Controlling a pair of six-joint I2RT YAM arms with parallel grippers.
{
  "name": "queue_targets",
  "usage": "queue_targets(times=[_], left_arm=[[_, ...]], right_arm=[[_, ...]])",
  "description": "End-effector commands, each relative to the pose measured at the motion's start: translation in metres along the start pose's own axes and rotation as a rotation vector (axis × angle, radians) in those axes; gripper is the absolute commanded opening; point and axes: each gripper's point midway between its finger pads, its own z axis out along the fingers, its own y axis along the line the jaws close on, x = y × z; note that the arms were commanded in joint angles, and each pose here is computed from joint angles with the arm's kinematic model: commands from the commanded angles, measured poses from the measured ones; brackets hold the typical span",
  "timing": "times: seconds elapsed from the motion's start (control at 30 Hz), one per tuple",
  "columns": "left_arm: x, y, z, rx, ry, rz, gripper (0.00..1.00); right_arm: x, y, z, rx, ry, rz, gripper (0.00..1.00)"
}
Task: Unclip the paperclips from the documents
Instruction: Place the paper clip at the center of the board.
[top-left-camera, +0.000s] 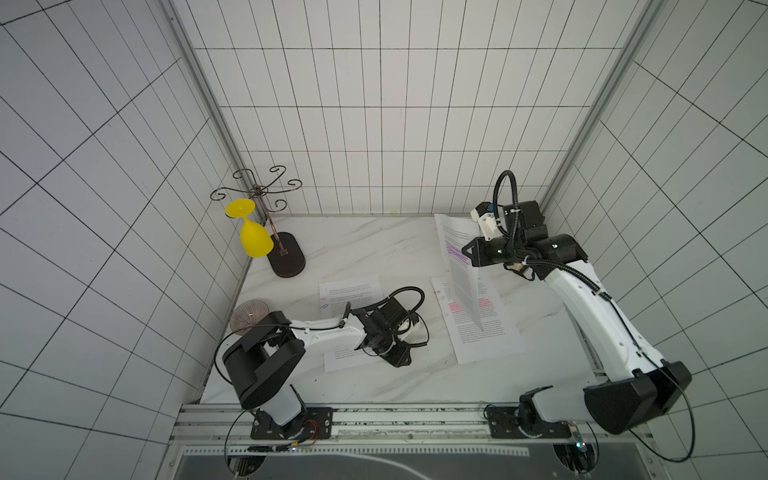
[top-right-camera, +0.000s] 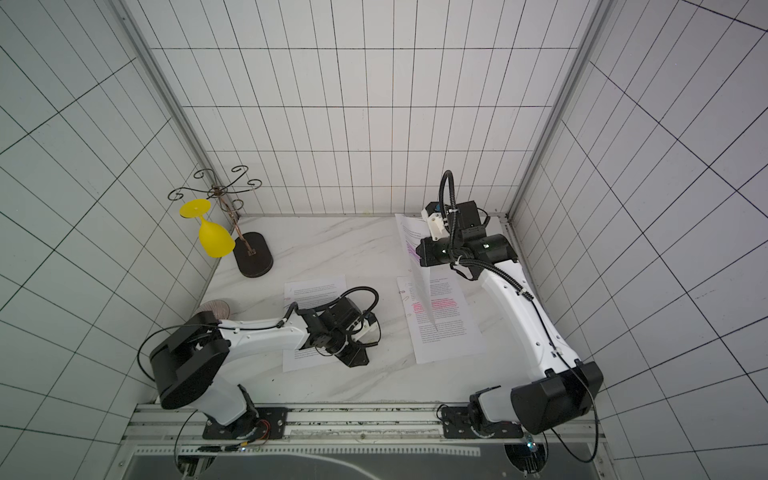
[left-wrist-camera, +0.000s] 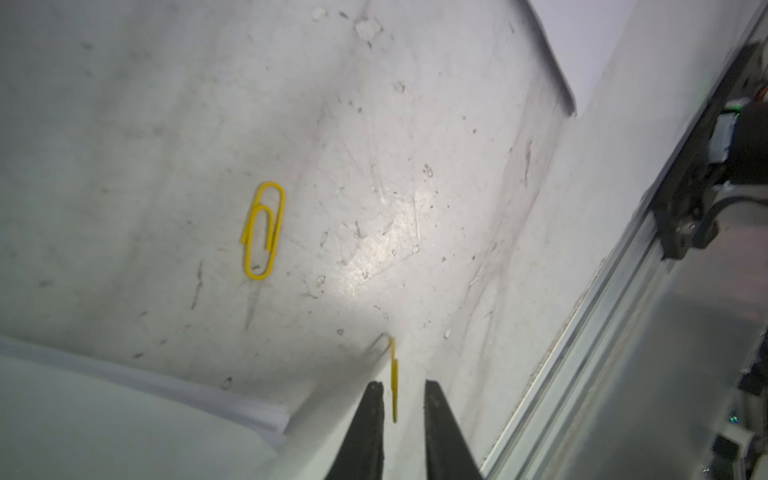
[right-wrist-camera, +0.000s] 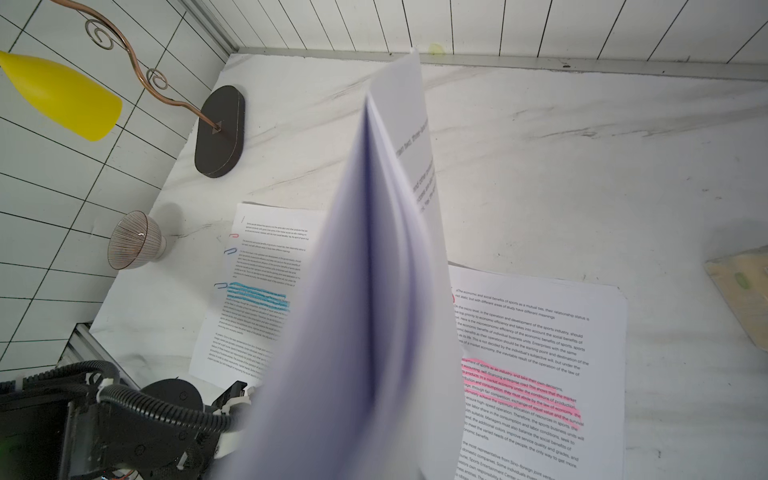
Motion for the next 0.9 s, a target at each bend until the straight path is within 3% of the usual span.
queue_targets(times=[0.0,0.13,0.33,0.5,0.63,0.87], left_arm=[[-0.01,-0.005,0.0,0.0,-0.024,0.016,0.45],[-0.011,-0.006,-0.004,-0.004,-0.04,0.027,0.66],[-0.025,-0.011,-0.021,-0.033,-0.1,0.062,0.67],[-0.052,-0.021,-0.054,-0.075,-0.2,0.153,0.67],[-0.083,-0.026,-0.104,-0.081,-0.395,0.22,0.7],[-0.118,0.001,-0.221,-0.018,-0.888,0.18,0.78]], right_arm=[[0.01,-0.006,0.007,0.004,0.015,0.013,0.0],[0.01,-0.005,0.008,-0.005,0.017,0.014,0.0],[0.011,-0.004,0.009,-0.019,0.024,0.011,0.0],[0.014,0.006,0.007,-0.072,0.027,-0.001,0.0],[0.016,0.018,0.004,-0.139,0.025,-0.02,0.0],[0.011,0.04,-0.01,-0.252,-0.024,-0.088,0.0]])
